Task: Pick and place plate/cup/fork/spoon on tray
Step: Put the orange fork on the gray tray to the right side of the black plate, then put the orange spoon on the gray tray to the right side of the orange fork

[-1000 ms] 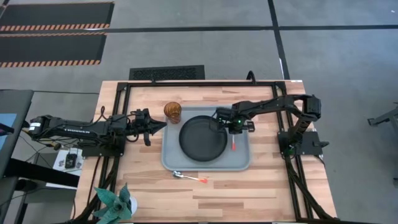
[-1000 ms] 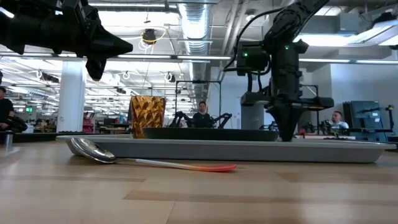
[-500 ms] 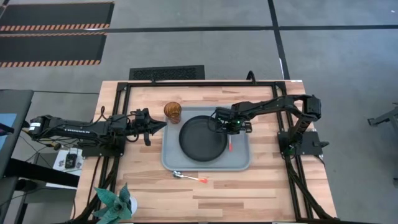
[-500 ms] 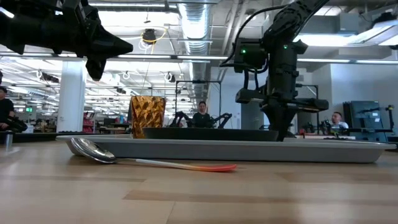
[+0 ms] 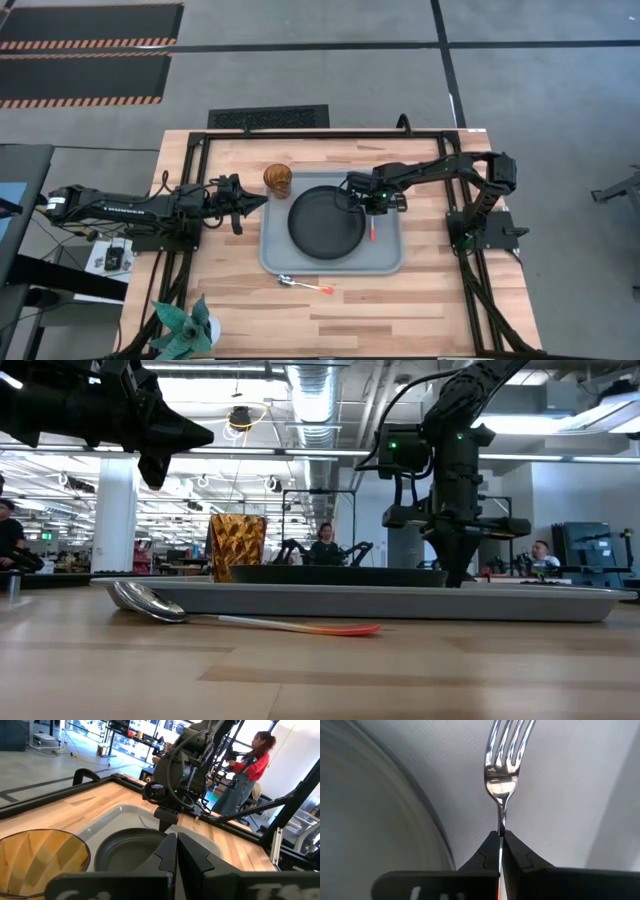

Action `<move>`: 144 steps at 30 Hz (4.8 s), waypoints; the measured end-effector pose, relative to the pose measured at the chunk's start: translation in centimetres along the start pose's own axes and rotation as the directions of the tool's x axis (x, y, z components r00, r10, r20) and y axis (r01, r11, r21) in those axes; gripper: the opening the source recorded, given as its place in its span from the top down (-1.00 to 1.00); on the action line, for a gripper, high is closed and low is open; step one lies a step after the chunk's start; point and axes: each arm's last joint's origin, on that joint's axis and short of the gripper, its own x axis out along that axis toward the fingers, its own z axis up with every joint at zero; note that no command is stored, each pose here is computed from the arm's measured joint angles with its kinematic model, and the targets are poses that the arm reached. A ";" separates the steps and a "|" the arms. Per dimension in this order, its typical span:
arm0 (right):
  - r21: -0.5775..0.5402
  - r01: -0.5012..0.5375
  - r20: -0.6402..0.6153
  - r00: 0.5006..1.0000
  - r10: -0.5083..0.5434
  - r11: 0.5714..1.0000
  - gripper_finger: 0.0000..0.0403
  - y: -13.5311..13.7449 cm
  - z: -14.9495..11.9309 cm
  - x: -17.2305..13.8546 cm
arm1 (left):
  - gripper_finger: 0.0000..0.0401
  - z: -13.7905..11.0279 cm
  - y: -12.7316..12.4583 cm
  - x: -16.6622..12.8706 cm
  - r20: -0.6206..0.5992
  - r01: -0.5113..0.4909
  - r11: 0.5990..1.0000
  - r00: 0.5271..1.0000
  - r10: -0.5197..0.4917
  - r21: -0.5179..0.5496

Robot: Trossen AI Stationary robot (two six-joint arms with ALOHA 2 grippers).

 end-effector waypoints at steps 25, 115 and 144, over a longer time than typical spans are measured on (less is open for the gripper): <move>-0.026 0.024 -0.033 0.999 -0.025 0.999 0.88 0.3 0.1 1.5 | 1.00 0.0 0.0 0.0 0.001 0.001 1.000 1.000 -0.001 0.000; -0.338 -0.143 0.163 0.965 0.208 0.930 0.82 -0.7 -4.1 -7.1 | 1.00 0.1 -0.2 0.0 -0.008 0.052 0.999 0.999 -0.052 0.008; -0.907 -0.245 0.037 0.765 0.643 0.343 0.97 0.1 -18.9 -10.1 | 1.00 -1.9 -10.3 0.2 -0.481 0.127 0.991 0.872 -0.090 0.047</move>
